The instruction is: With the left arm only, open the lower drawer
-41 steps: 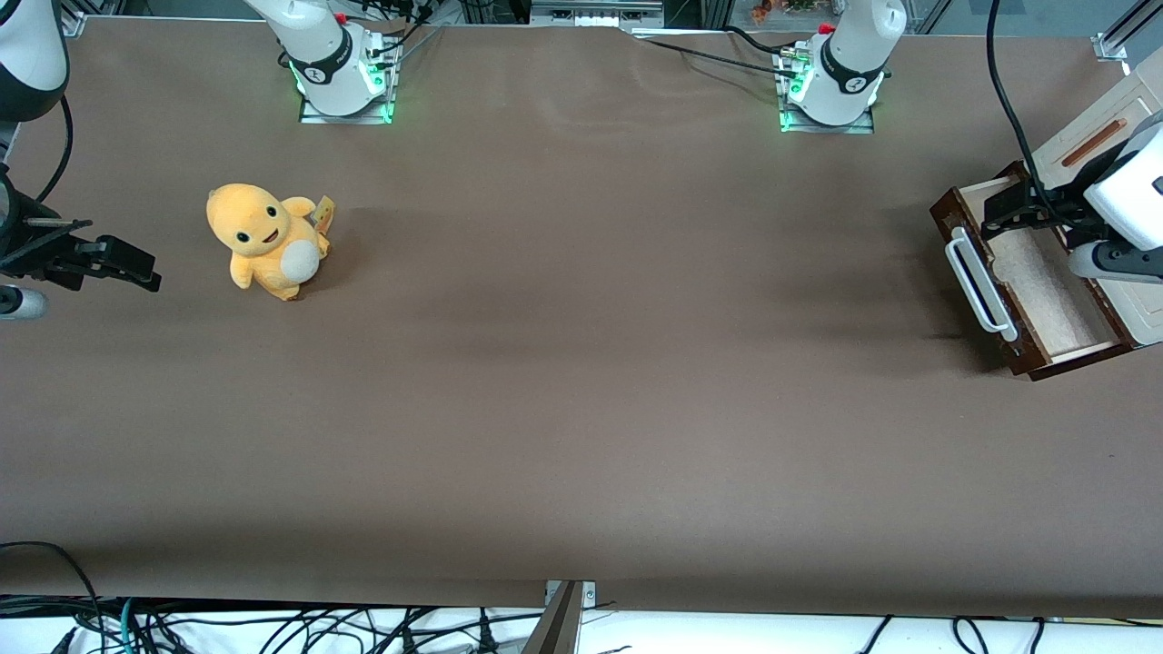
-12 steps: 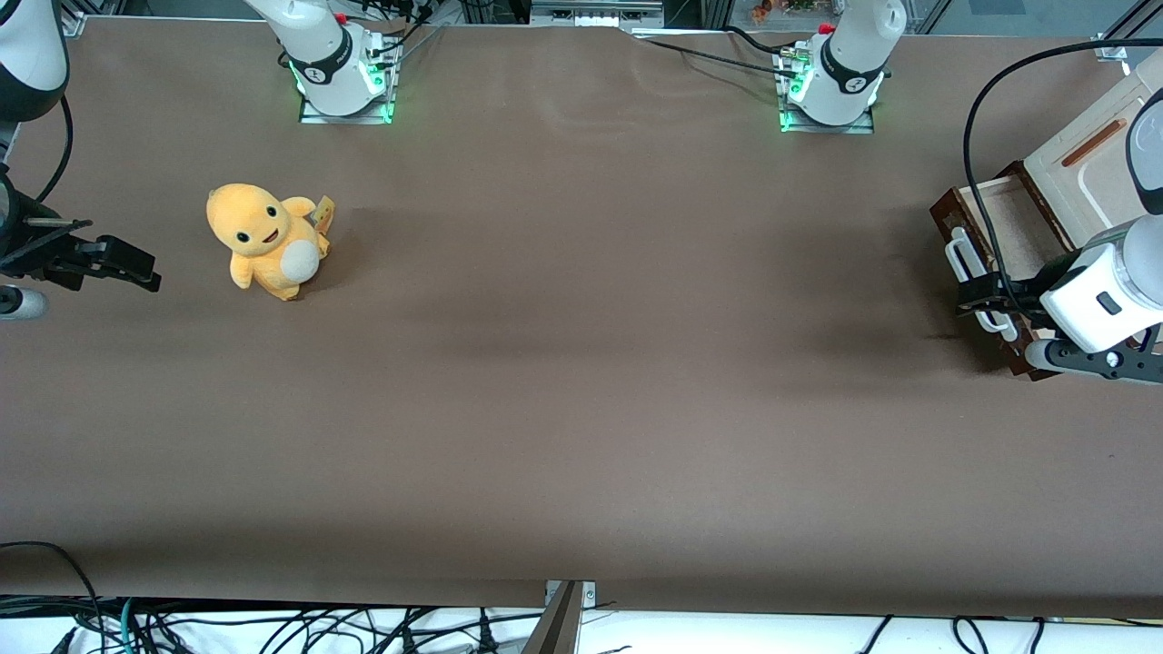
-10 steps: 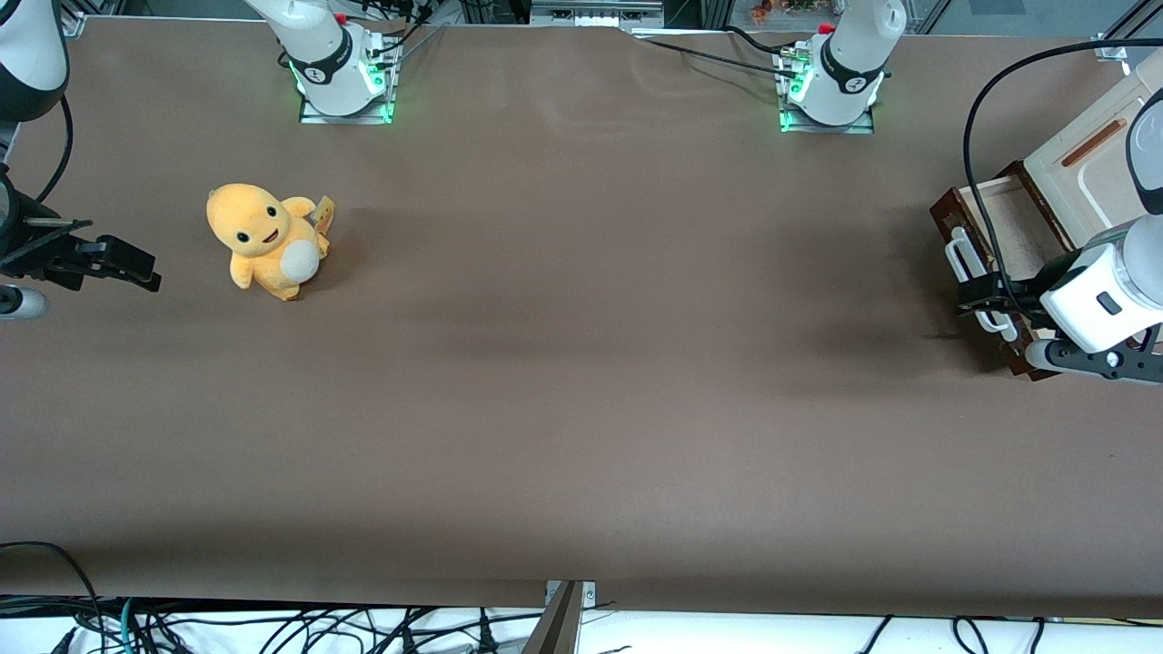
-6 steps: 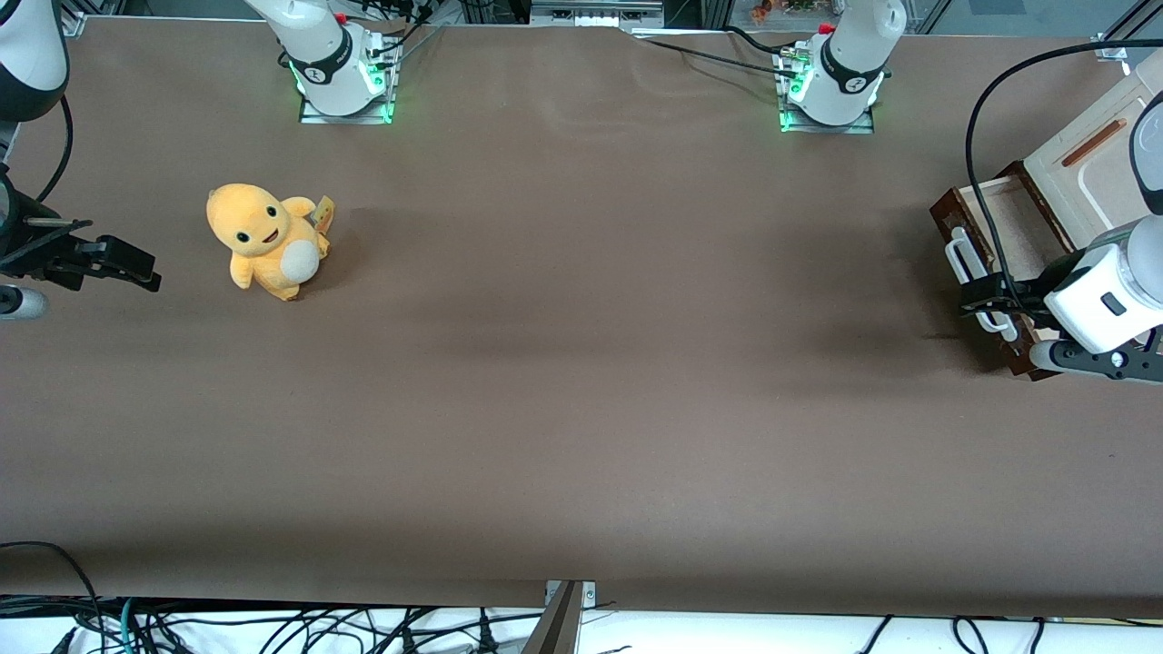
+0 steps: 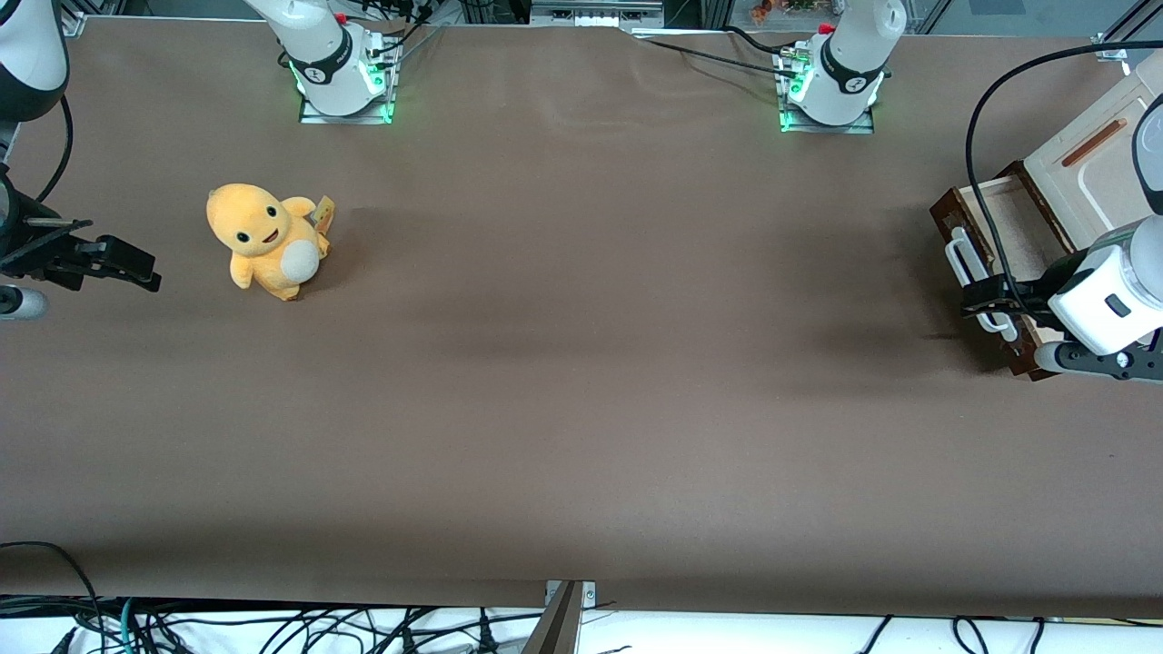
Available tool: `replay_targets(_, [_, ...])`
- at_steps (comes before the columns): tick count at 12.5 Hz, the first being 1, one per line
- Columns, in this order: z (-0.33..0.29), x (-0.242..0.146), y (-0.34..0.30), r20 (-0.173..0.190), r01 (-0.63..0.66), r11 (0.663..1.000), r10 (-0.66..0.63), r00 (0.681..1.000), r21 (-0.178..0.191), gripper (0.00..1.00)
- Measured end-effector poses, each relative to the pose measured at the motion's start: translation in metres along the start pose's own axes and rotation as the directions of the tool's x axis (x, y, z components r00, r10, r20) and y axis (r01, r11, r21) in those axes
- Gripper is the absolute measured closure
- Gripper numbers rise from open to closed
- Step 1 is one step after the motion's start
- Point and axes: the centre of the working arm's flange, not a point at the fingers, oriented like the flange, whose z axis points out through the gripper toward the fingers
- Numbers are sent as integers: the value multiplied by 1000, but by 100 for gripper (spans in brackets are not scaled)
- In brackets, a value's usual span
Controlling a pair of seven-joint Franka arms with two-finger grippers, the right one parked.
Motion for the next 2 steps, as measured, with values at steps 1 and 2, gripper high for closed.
replay_targets(1, [1,-1,0,8,3,1000,-3,1000,-1,0])
replay_targets(2, [1,-1,0,12,4,1000,-4,1000,-1,0])
